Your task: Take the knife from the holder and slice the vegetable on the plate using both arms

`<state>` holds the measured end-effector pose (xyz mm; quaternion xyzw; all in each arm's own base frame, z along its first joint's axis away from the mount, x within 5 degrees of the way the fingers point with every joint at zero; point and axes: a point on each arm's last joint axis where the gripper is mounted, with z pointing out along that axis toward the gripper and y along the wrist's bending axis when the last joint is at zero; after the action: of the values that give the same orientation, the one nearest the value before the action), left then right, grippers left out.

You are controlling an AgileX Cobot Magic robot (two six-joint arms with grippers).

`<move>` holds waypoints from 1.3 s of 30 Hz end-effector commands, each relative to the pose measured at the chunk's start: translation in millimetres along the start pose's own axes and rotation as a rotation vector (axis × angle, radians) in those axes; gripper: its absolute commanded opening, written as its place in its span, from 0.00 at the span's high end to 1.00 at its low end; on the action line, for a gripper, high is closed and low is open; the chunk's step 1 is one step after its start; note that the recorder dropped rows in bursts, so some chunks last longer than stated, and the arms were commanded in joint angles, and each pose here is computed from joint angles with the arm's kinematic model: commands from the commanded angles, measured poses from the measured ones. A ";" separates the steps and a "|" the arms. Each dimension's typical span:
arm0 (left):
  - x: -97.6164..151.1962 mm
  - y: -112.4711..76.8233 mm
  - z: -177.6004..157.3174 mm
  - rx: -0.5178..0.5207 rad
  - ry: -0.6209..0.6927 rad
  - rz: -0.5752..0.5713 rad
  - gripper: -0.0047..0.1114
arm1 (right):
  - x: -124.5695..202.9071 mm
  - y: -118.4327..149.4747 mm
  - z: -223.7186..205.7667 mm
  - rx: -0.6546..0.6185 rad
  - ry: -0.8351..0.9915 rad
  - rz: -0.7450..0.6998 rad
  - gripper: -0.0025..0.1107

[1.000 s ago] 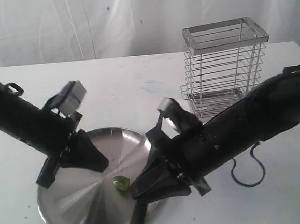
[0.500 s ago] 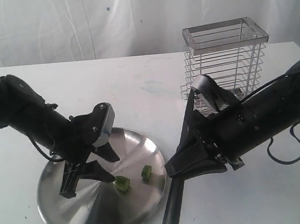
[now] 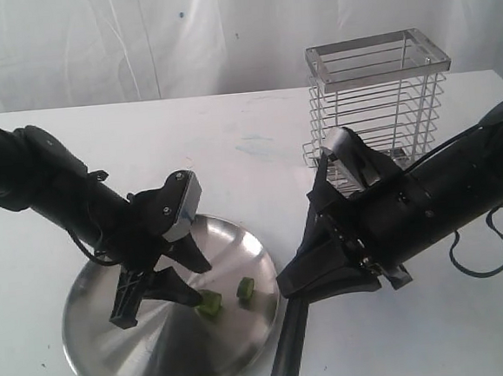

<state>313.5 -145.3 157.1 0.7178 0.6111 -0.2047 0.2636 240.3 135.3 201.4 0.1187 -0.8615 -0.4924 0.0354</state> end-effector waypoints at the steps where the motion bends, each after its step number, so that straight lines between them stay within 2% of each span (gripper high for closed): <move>1: -5.2 -3.6 -2.6 0.057 -0.013 0.197 0.48 | -0.1 3.5 -3.5 -0.013 -0.006 -0.012 0.98; 6: -3.7 -2.9 -2.6 0.051 0.004 0.206 0.44 | -0.1 3.5 -3.5 -0.013 -0.006 -0.012 0.98; 11: -4.9 3.0 0.5 -0.016 0.016 0.184 0.44 | -0.1 3.5 -3.5 -0.013 -0.006 -0.020 0.98; 16: -6.8 -0.8 15.8 0.022 0.030 0.205 0.44 | -0.1 3.5 -3.5 -0.013 -0.006 -0.020 0.98; 26: -4.4 2.2 19.1 -0.009 0.070 0.221 0.45 | -0.3 3.7 -3.5 -0.015 -0.009 -0.021 0.98; 29: -5.5 2.8 19.2 -0.018 0.058 0.205 0.49 | -0.3 3.7 -3.5 -0.015 -0.009 -0.021 0.98; 39: -6.8 4.7 19.2 -0.041 0.045 0.130 0.75 | -0.6 4.0 -3.5 -0.018 -0.011 -0.019 0.98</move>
<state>318.1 -160.5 146.1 0.7297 0.6089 -0.1620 0.2656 240.3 135.3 201.4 0.1187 -0.8615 -0.4924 0.0354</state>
